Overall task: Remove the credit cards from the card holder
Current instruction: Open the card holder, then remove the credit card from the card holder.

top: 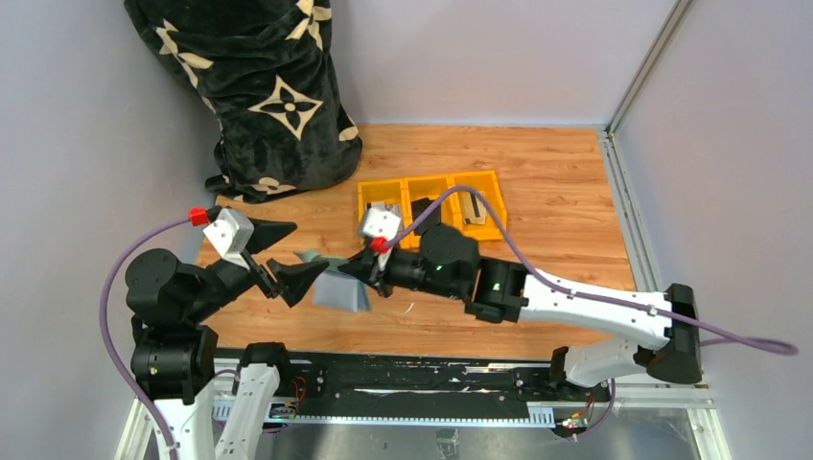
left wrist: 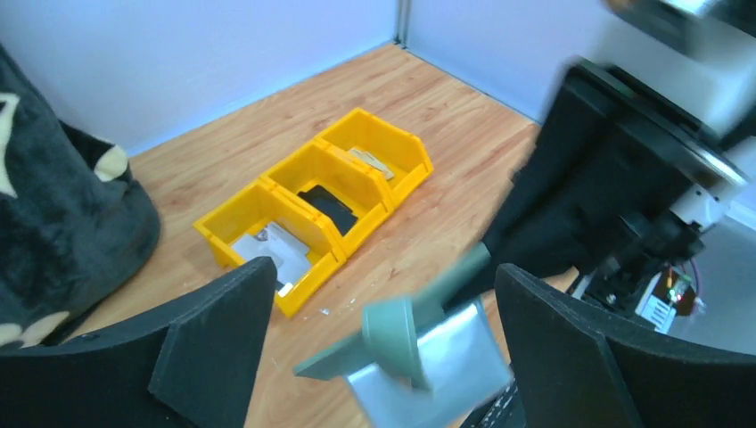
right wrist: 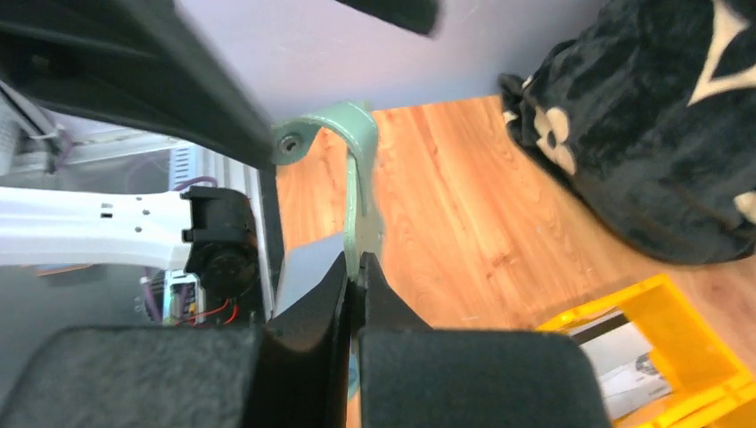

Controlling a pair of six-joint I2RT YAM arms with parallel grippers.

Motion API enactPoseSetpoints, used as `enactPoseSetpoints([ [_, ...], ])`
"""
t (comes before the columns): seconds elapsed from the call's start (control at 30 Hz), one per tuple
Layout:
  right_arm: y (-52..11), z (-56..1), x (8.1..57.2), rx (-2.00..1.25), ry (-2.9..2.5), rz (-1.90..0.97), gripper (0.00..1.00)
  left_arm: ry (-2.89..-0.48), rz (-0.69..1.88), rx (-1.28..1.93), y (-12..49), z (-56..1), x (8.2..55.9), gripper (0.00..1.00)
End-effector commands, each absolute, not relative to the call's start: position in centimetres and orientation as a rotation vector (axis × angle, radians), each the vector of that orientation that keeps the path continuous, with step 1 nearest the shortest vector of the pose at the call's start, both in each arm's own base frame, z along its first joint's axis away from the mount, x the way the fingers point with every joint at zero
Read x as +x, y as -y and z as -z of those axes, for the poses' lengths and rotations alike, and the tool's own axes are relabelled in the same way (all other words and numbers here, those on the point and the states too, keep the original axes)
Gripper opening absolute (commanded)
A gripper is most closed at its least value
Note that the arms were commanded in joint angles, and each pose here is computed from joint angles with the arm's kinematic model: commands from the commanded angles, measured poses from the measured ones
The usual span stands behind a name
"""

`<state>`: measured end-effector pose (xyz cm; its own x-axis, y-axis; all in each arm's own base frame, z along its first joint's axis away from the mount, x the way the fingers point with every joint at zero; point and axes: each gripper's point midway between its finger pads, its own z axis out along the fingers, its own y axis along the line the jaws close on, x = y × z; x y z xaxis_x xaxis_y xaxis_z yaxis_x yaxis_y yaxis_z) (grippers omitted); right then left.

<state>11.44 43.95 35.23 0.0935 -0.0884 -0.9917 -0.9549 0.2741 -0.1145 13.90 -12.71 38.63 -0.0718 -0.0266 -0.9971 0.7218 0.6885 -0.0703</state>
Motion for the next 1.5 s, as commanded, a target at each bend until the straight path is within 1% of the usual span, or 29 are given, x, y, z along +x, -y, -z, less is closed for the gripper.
enactPoseSetpoints([
  [0.0, -41.0, -38.6, 10.9, -1.008, -1.257, -1.323, 0.00, -1.502, 0.774, 0.650, 13.9, -39.2, 11.8, 1.00],
  [0.1, -39.3, -39.4, 9.3, -1.038, -1.203, -1.553, 0.00, -1.517, 0.820, 0.661, 14.3, -38.3, 11.5, 1.00],
  [0.23, -37.9, -40.3, 7.9, -1.094, -1.154, -1.682, 0.00, -1.513, 0.902, 0.697, 15.1, -38.1, 10.2, 1.00],
  [0.43, -37.4, -41.5, 5.9, -1.178, -1.072, -1.788, 0.00, -1.518, 0.902, 0.685, 15.1, -38.2, 10.2, 0.95],
  [0.5, -37.5, -41.5, 5.8, -1.193, -1.077, -1.800, 0.00, -1.512, 0.866, 0.673, 14.8, -38.2, 10.5, 0.95],
  [0.6, -37.3, -41.5, 5.9, -1.193, -1.092, -1.808, 0.00, -1.487, 0.830, 0.680, 14.6, -38.6, 10.2, 0.99],
  [0.67, -37.1, -41.8, 5.9, -1.185, -1.081, -1.811, 0.00, -1.476, 0.866, 0.710, 15.0, -38.8, 9.4, 0.99],
  [0.73, -37.1, -42.2, 5.8, -1.177, -1.074, -1.823, 0.00, -1.485, 0.942, 0.737, 15.6, -38.6, 8.5, 0.96],
  [0.87, -37.8, -43.4, 6.0, -1.144, -1.042, -1.892, 0.00, -1.542, 1.037, 0.705, 16.0, -37.9, 8.7, 0.78],
  [0.9, -38.6, -44.0, 6.2, -1.123, -1.042, -1.953, 0.00, -1.557, 1.054, 0.694, 16.0, -37.7, 8.8, 0.60],
  [1.0, -39.2, -44.0, 6.4, -1.109, -1.045, -1.995, 0.00, -1.555, 1.052, 0.690, 16.0, -37.9, 8.7, 0.39],
  [1.07, -39.5, -44.0, 6.6, -1.094, -1.052, -2.011, 0.00, -1.551, 1.042, 0.688, 15.9, -38.1, 8.7, 0.24],
  [1.1, -39.6, -43.8, 6.8, -1.087, -1.064, -2.013, 0.02, -1.554, 1.041, 0.681, 15.9, -38.2, 8.8, 0.16],
  [1.13, -39.8, -43.6, 6.9, -1.082, -1.078, -2.013, 0.07, -1.557, 1.041, 0.672, 15.9, -38.3, 8.9, 0.09],
  [1.17, -39.8, -43.3, 7.0, -1.079, -1.092, -2.012, 0.15, -1.560, 1.042, 0.663, 15.9, -38.5, 9.0, 0.03],
  [1.2, -39.8, -43.0, 7.1, -1.076, -1.103, -2.007, 0.21, -1.566, 1.052, 0.650, 15.9, -38.6, 9.1, 0.00],
  [1.23, -39.8, -42.5, 7.2, -1.074, -1.121, -2.001, 0.26, -1.561, 1.060, 0.639, 15.9, -38.9, 9.2, 0.00],
  [1.4, -38.5, -39.7, 6.8, -1.095, -1.145, -1.950, 0.44, -1.508, 1.192, 0.491, 16.3, -41.6, 10.0, 0.00],
  [1.47, -37.6, -38.6, 6.3, -1.112, -1.127, -1.913, 0.50, -1.483, 1.241, 0.438, 16.3, -42.8, 10.2, 0.00],
])
